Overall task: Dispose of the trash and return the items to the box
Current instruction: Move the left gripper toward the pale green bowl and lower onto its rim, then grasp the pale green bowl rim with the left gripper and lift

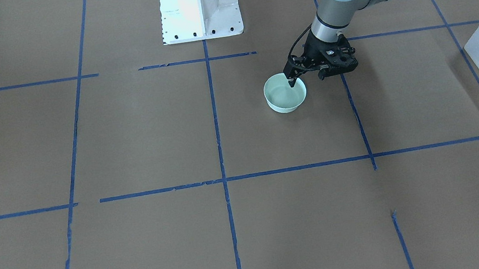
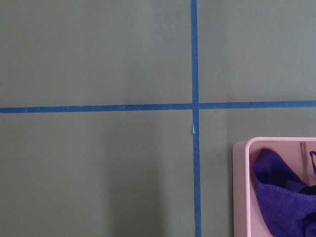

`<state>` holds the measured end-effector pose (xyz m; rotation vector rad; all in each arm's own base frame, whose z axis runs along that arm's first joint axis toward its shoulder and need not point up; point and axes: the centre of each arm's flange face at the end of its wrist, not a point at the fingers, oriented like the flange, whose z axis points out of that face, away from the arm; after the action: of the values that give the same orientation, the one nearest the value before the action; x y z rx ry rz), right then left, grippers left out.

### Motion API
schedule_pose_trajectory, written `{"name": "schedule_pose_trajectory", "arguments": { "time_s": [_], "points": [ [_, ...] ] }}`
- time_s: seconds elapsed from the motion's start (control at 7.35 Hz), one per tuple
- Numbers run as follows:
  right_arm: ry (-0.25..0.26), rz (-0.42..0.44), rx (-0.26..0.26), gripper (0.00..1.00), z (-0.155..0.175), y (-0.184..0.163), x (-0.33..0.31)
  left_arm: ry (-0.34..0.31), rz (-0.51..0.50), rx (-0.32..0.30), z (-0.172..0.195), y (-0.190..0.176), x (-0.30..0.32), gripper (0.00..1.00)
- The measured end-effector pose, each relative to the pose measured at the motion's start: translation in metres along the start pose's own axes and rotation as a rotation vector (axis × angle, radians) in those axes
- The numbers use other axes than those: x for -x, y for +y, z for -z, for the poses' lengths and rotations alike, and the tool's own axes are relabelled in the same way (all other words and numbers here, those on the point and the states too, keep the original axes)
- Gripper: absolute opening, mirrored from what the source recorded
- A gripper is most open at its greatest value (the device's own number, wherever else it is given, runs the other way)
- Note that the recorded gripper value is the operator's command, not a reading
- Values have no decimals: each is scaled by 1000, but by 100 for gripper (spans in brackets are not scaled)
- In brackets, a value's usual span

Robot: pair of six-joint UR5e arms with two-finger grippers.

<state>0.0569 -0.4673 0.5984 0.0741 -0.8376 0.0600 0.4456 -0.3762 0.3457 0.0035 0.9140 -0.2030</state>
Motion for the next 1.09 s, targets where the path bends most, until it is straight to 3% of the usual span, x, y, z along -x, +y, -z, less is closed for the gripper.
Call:
{"name": "schedule_pose_trajectory", "arguments": {
  "time_s": [0.14,0.41,1.09],
  "points": [
    [0,3,0,100,0,0,1,-21,3,-3,-16,7,-2,67],
    [-1,13,-3,100,-2,-1,3,-40,5,-7,-29,11,-3,0],
    [-2,23,-9,100,0,-4,7,-20,1,-21,-10,7,-3,0]
  ]
}}
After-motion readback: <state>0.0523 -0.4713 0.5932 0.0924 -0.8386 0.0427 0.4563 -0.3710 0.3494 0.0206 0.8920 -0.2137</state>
